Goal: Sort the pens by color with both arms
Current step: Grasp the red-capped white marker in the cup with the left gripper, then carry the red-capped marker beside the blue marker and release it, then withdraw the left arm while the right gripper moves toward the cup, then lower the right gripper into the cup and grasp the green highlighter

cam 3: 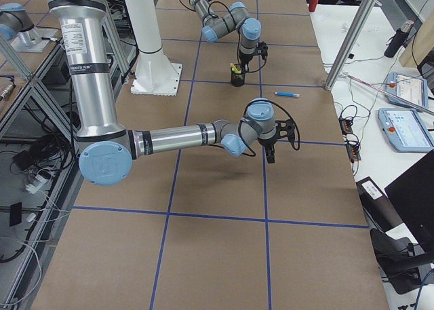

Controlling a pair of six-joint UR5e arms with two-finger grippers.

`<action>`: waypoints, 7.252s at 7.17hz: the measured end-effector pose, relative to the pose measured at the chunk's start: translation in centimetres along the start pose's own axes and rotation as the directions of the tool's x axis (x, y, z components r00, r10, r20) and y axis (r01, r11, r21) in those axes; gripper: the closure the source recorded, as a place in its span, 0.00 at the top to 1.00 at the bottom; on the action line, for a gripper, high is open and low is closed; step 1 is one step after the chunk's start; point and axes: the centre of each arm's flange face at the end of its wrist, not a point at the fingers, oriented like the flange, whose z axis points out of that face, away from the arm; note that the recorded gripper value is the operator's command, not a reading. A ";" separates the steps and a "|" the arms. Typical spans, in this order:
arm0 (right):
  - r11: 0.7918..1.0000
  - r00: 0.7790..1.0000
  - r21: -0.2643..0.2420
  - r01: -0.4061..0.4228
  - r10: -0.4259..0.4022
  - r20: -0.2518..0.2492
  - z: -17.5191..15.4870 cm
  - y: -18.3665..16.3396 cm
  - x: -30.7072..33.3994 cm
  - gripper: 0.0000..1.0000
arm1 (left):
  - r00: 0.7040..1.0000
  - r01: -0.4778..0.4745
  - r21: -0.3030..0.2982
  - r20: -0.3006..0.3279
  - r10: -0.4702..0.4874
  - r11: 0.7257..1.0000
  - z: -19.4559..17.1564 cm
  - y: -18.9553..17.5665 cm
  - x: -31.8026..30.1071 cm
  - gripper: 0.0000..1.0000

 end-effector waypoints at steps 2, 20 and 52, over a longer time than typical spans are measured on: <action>1.000 1.000 0.003 0.001 -0.001 -0.004 0.1 0.0 0.0 1.00 | 1.000 -0.002 0.002 -0.004 0.002 1.000 -0.1 0.0 0.0 0.00; 0.999 0.998 -0.038 0.006 -0.003 0.060 0.1 -0.2 -2.3 1.00 | 0.724 0.646 0.574 -0.669 -0.167 0.503 8.1 -9.7 -3.8 0.00; 0.935 0.911 -0.179 -0.306 0.343 0.229 3.4 12.5 -48.4 0.63 | 0.820 0.091 0.235 -0.569 0.062 0.968 1.4 -14.6 -42.7 0.88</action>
